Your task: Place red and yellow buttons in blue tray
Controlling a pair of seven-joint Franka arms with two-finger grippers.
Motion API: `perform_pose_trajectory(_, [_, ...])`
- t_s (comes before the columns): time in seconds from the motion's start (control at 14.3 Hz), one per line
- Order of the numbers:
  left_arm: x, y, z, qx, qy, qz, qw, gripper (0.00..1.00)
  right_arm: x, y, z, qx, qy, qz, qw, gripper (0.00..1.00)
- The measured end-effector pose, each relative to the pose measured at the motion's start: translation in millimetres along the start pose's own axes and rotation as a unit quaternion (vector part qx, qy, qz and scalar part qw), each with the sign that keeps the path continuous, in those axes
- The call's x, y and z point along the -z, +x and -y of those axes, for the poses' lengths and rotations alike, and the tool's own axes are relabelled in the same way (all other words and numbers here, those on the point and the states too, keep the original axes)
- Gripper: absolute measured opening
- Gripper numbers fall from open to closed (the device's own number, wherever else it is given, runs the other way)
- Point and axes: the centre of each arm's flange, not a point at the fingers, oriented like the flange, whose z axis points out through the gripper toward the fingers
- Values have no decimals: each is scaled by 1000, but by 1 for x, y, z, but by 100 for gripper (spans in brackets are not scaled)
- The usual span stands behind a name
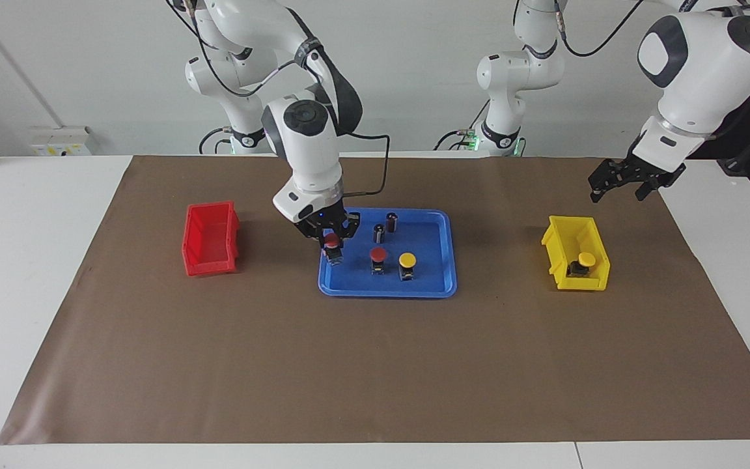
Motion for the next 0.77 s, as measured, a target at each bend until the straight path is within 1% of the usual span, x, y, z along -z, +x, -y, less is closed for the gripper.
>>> perform_pose_trajectory(0.14, [-44,2,3,2,0,-12,1000,98,-6,2,4,-8,3,-4,1000,41])
perform_pose_trajectory(0.21, [-66,3,3,2,0,-14,1000,96,-7,3,6,-9,5,-7,1000,41])
perform_pose_trajectory(0.28, [-85,5,3,2,0,-16,1000,96,-9,3,8,-9,6,-9,1000,41])
perform_pose_trajectory(0.42, [-119,12,6,5,-1,-16,1000,91,-16,2,11,-9,7,-7,1000,41])
perform_pose_trajectory(0.49, [-131,15,9,8,-1,-15,1000,84,-21,1,13,-10,5,-4,1000,41])
perform_pose_trajectory(0.56, [-139,16,13,11,-1,-17,1000,84,-28,0,17,-13,5,-3,1000,41])
perform_pose_trajectory(0.7, [-148,15,18,16,-1,-17,1000,73,-42,-3,25,-11,2,3,1000,41])
perform_pose_trajectory(0.77, [-150,14,19,17,-1,-17,1000,73,-46,-5,27,-10,0,6,1000,41])
